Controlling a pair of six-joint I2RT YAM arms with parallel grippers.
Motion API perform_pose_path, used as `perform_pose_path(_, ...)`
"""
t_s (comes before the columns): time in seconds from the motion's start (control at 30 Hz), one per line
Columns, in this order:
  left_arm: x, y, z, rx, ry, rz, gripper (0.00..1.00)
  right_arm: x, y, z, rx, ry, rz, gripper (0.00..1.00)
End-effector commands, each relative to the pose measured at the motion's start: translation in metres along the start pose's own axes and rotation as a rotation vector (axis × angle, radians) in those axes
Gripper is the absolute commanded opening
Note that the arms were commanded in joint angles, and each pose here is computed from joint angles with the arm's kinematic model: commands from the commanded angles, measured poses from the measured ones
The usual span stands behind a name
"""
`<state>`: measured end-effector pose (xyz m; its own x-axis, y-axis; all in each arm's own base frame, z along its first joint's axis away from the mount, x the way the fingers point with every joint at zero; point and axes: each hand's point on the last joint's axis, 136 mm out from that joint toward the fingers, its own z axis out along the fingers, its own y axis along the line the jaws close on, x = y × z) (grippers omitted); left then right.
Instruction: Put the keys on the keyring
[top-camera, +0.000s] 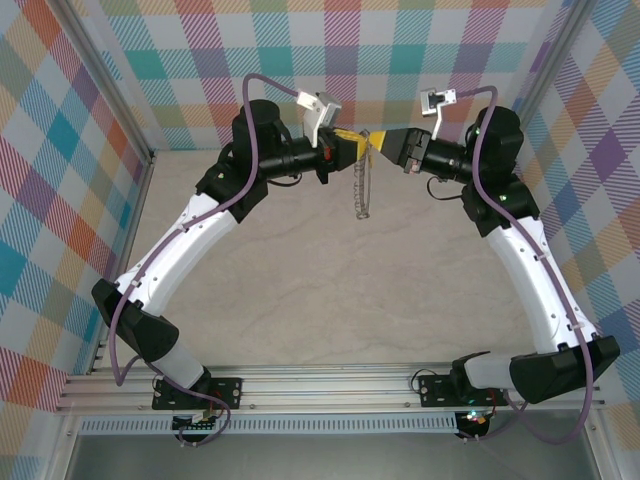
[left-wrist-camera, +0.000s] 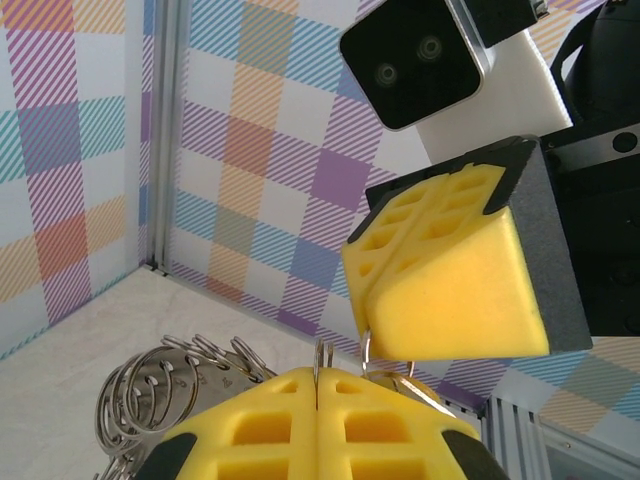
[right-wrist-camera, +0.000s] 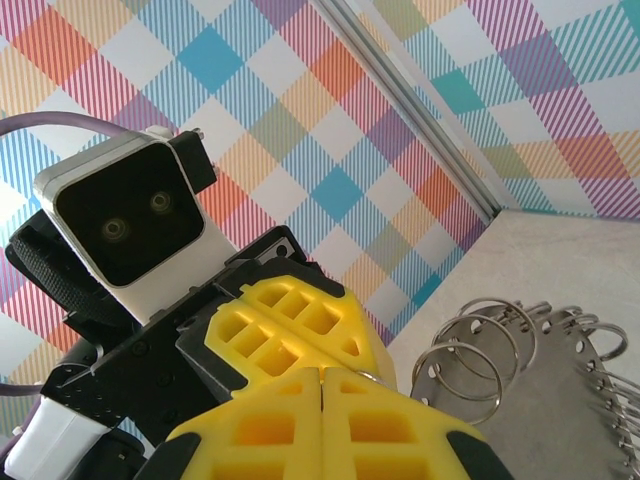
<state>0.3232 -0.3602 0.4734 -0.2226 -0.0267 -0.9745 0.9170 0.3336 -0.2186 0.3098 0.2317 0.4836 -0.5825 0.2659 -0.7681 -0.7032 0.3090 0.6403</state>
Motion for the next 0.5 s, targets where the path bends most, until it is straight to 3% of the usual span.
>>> perform_pose_path(0.0,-0.024,-0.021,-0.001,0.059,-0.063,0.038,0.0,-0.009,0.01,0.002,-0.015,-0.02,-0.054,0.0)
perform_pose_path(0.47,-0.034,-0.031,-0.009,0.077,-0.093,0.052,0.0,0.008,-0.038,-0.003,0.14,-0.021,0.006,0.0)
